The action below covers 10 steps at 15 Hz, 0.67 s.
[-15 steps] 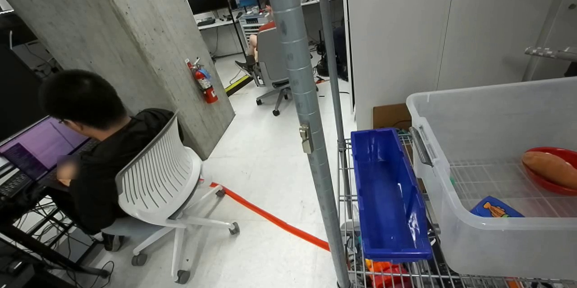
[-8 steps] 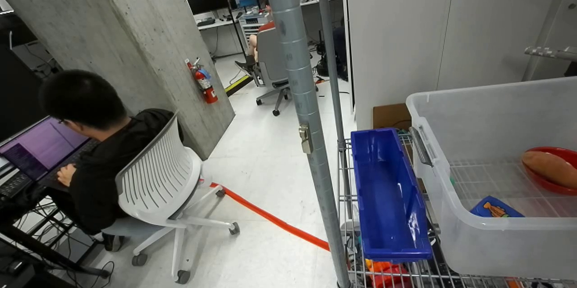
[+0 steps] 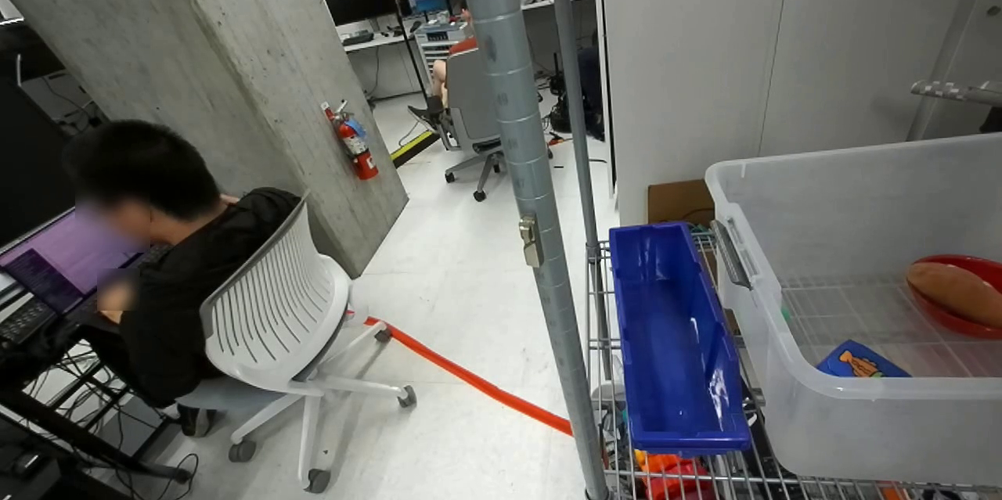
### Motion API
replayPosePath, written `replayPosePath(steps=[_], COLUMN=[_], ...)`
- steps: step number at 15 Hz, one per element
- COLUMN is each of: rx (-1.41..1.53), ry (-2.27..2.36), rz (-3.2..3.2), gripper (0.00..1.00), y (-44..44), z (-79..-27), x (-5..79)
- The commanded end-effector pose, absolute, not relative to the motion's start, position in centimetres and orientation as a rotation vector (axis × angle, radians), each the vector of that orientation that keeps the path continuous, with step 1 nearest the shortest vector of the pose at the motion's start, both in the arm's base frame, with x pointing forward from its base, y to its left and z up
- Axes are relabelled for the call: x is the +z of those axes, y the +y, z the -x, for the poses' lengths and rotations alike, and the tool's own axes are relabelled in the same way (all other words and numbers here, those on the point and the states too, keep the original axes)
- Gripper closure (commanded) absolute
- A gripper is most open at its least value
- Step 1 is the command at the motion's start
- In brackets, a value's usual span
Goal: Remove the bread from the red bowl
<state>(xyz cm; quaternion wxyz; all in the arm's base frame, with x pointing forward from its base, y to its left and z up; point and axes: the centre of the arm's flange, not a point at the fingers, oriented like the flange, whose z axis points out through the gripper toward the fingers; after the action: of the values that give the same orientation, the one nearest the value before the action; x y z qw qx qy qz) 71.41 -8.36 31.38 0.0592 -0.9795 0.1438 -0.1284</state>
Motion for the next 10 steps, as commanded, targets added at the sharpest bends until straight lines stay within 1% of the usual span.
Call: replayPosePath(steps=[1, 6, 10], rx=[-0.373, -0.392, -0.359], ry=[0.58, 0.65, 0.687], rz=[2.856, 2.878, 2.903], gripper=[0.0, 0.0, 0.0], y=[-9.2, -9.6, -9.3], z=[-77.3, -80.5, -82.0], x=[28.2, 24.4, 22.4])
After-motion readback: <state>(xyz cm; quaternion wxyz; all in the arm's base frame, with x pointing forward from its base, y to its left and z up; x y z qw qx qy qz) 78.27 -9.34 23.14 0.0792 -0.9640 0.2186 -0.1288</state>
